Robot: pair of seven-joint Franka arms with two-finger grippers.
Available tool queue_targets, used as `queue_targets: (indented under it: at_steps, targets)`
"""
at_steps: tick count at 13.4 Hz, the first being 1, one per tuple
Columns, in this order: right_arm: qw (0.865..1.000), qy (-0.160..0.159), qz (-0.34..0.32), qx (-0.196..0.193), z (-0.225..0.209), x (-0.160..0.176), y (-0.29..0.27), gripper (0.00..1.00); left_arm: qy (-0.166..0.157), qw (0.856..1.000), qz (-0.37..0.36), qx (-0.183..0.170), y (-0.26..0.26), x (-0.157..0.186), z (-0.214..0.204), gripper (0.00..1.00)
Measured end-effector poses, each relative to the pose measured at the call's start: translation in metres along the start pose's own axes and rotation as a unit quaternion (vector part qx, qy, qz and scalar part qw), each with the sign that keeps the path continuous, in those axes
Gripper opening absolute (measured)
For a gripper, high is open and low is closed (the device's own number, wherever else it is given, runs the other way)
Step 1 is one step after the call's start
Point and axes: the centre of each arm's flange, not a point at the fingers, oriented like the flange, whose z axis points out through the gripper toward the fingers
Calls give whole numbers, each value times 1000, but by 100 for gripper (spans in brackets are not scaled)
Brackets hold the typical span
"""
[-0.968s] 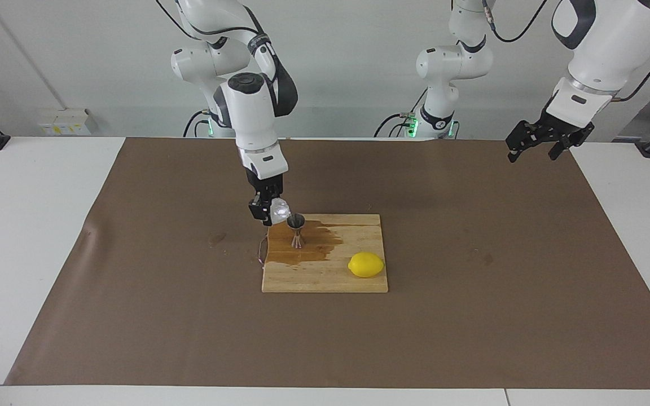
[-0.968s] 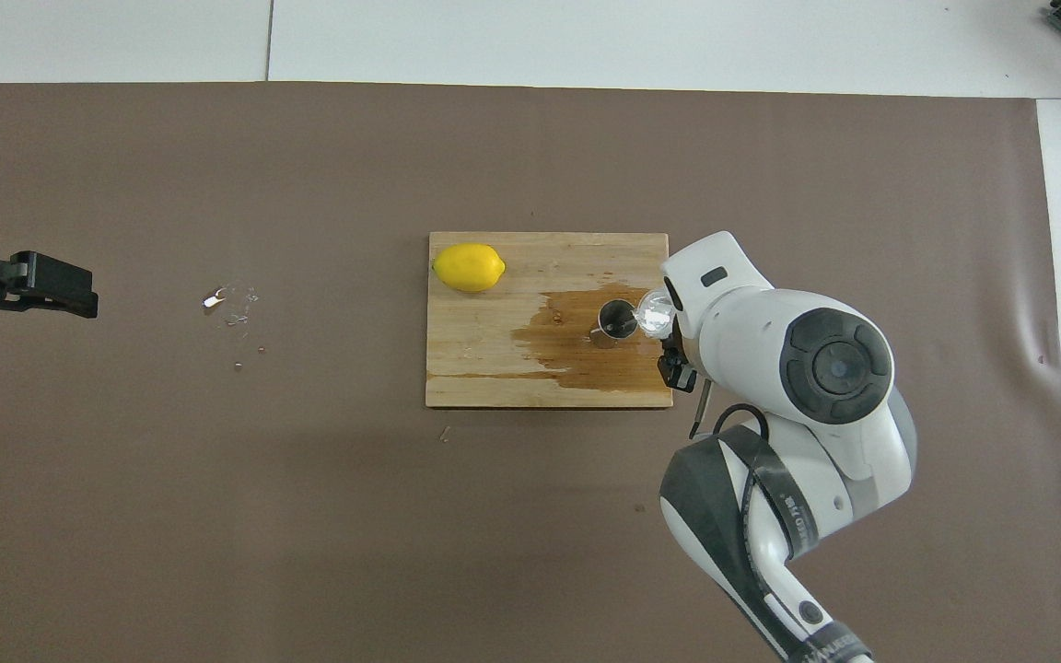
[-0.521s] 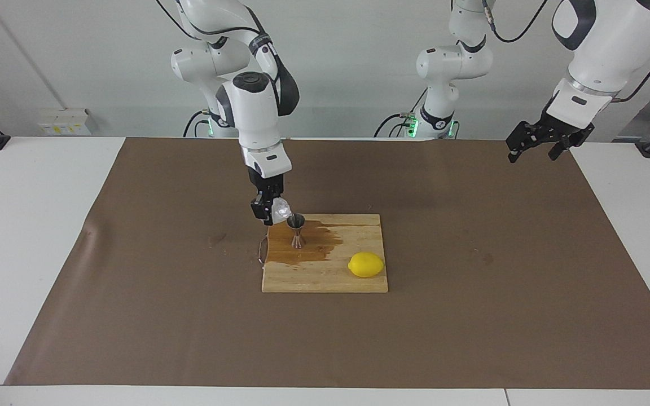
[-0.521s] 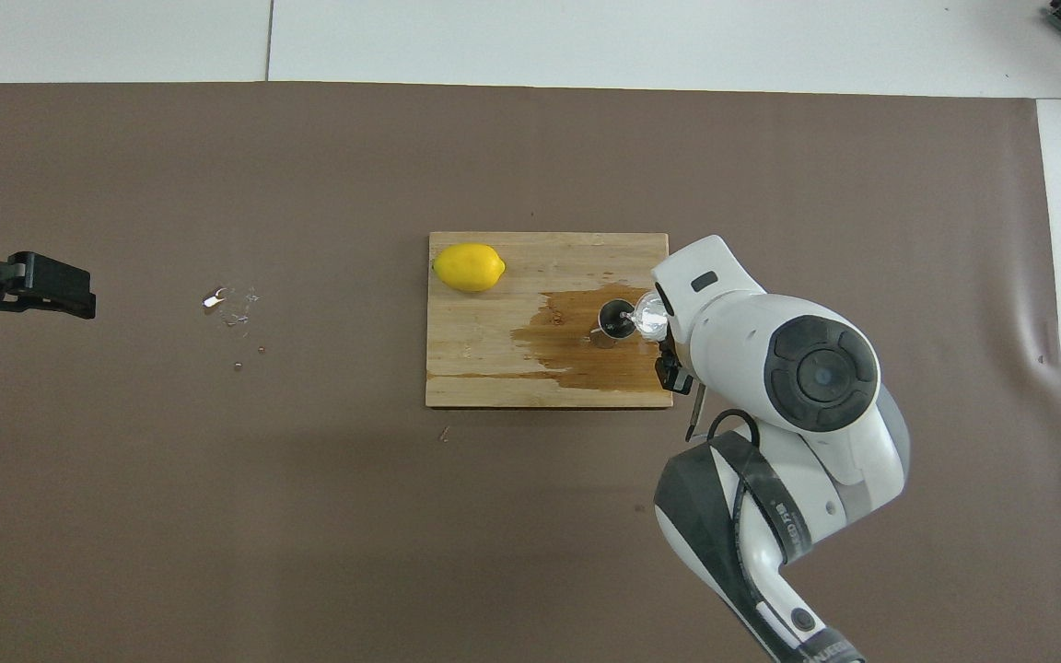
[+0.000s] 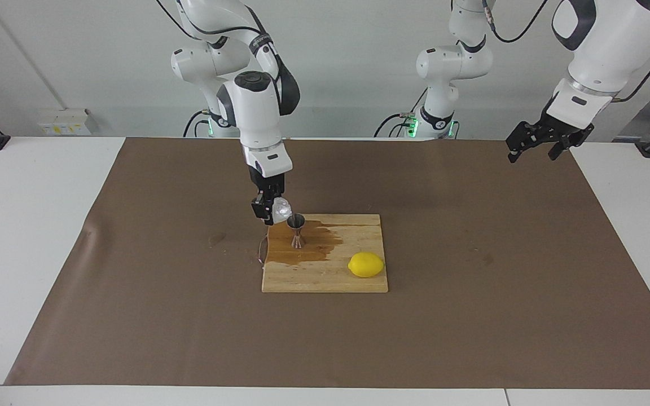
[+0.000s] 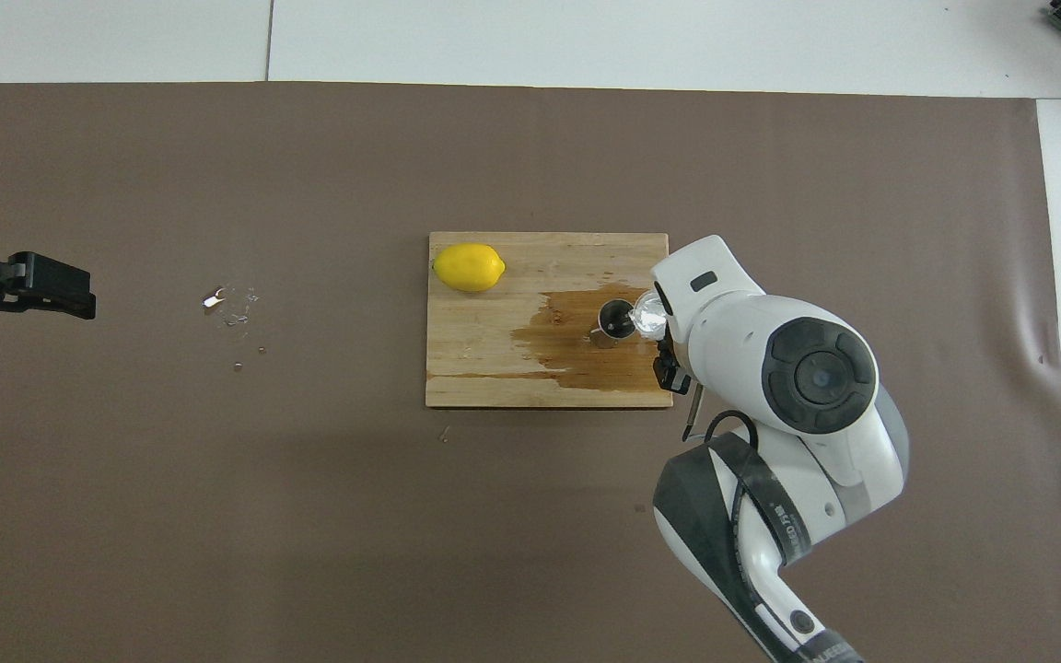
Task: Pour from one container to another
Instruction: 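Tilt the white cup with the right gripper to pour into the metal cup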
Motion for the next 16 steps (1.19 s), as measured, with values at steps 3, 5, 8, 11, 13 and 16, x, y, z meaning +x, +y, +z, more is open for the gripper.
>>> queue_targets:
  at_steps: [3,5,8,11,13,16]
  targets:
    - [1000,1,-1,-1,-1,1,0,51,0,1000,0,0,0,0,0,100]
    - [1000,1,-1,-1,-1,1,0,51,0,1000,0,0,0,0,0,100]
    - [1000,1,0,-1,-1,1,0,51,0,1000,0,0,0,0,0,100]
    - [1000,1,1,-1,-1,0,1,51,0,1000,-1,0,0,0,0,100]
    - [1000,6,9,4,-1,0,1,51,0,1000,-1,0,0,0,0,100]
    - [999,30,26,27,-1,0,1,51,0,1000,-1,0,0,0,0,100]
